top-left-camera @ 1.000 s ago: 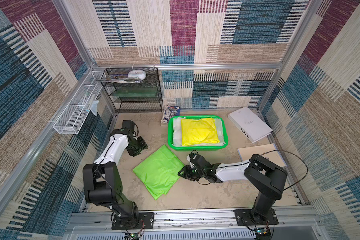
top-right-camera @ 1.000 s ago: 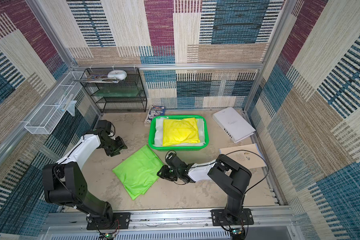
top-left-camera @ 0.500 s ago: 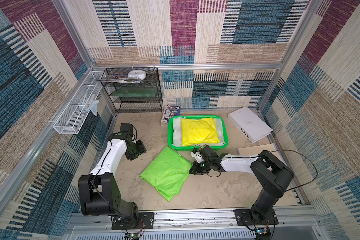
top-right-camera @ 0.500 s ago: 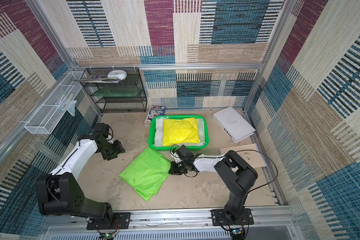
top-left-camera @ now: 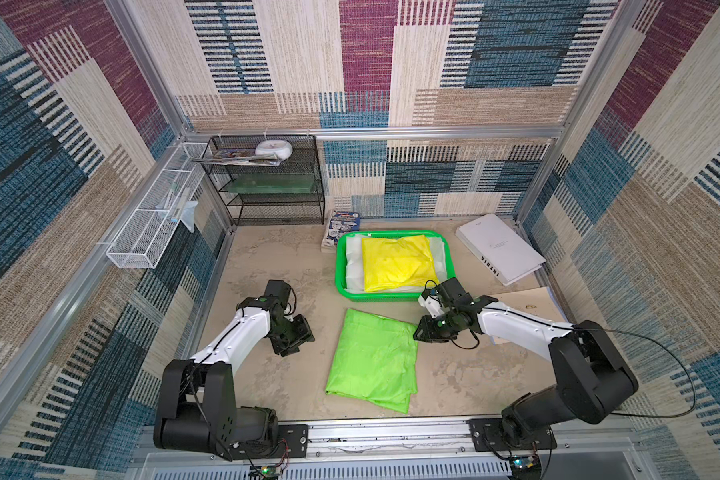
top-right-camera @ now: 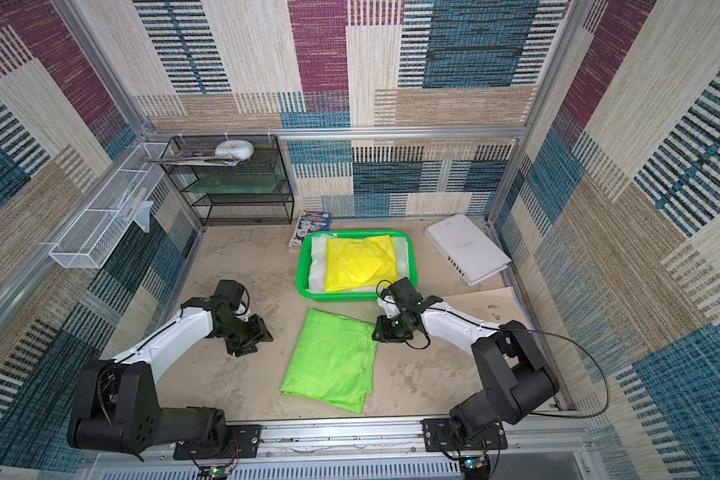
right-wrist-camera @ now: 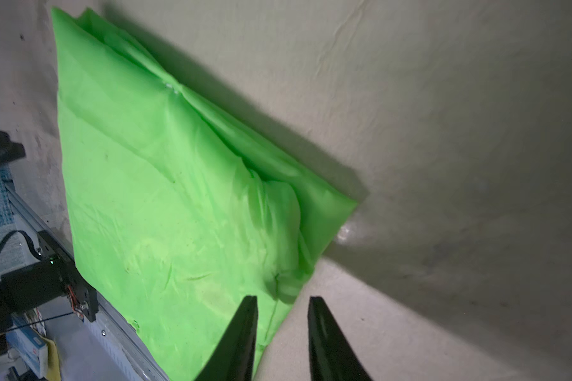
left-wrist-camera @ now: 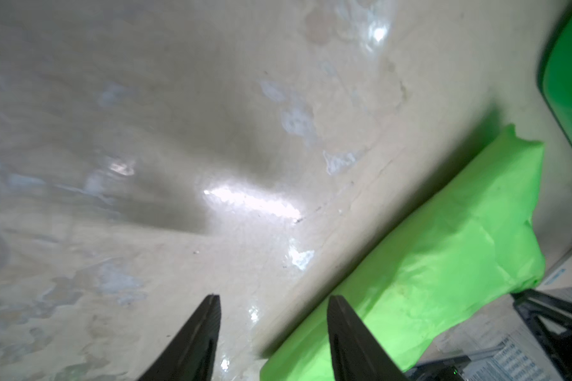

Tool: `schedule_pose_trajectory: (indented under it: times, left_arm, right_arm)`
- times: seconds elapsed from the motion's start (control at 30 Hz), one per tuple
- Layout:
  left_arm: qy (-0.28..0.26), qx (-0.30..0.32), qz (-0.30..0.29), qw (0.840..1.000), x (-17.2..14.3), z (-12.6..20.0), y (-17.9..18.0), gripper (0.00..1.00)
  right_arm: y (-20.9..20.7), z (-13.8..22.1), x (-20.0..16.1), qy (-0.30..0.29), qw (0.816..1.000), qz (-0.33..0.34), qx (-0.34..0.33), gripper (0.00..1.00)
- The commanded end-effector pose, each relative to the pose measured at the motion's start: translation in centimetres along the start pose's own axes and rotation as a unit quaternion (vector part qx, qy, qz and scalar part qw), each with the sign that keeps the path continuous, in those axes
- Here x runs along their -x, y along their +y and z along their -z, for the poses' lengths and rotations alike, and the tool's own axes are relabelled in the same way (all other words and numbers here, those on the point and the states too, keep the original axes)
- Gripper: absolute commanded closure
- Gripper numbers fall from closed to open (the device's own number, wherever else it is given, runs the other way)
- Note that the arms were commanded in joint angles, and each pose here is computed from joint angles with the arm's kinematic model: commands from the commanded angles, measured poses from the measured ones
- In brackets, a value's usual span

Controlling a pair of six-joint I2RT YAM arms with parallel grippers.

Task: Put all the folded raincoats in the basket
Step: Adjust the raincoat at the center of the board, then adjust the basket at the center of the board.

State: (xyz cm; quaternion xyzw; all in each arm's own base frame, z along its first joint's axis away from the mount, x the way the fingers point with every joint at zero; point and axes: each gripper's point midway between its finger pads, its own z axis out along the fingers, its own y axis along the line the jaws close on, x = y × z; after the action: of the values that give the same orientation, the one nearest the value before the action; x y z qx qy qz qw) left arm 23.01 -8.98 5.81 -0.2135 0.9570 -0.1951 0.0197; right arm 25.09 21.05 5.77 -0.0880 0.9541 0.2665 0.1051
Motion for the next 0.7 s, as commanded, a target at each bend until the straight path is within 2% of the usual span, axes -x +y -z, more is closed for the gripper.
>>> schedule_pose_trajectory:
  times: [0.0,0.07,0.13,0.33,0.5,0.67]
  left_arm:
    - [0.01,-0.074,-0.025,0.997,-1.7,0.0,-3.3,0.43]
    - [0.023,-0.106,-0.047,0.993,-3.2,0.0,-4.8,0.43]
    - [0.021,-0.114,-0.066,0.991,-4.0,0.0,-5.2,0.43]
    - [0.034,-0.107,-0.07,0.991,-5.2,-1.4,-4.4,0.43]
    - [0.046,-0.097,-0.066,0.992,-6.0,-2.3,-4.0,0.44]
    - [0.047,-0.1,-0.062,0.992,-6.9,-2.2,-3.7,0.44]
  right_arm:
    - [0.6,1.8,2.8,-0.06,0.998,0.006,0.004,0.45]
    - [0.7,2.8,3.7,-0.081,0.997,0.004,0.0,0.39]
    - [0.5,3.2,3.5,-0.084,0.996,-0.01,-0.001,0.37]
    - [1.3,1.9,-1.5,-0.035,0.993,-0.079,0.083,0.38]
    - [2.2,0.5,-3.4,-0.013,0.985,-0.088,0.146,0.56]
    - [1.5,-1.2,-2.9,0.008,0.987,-0.093,0.133,0.71]
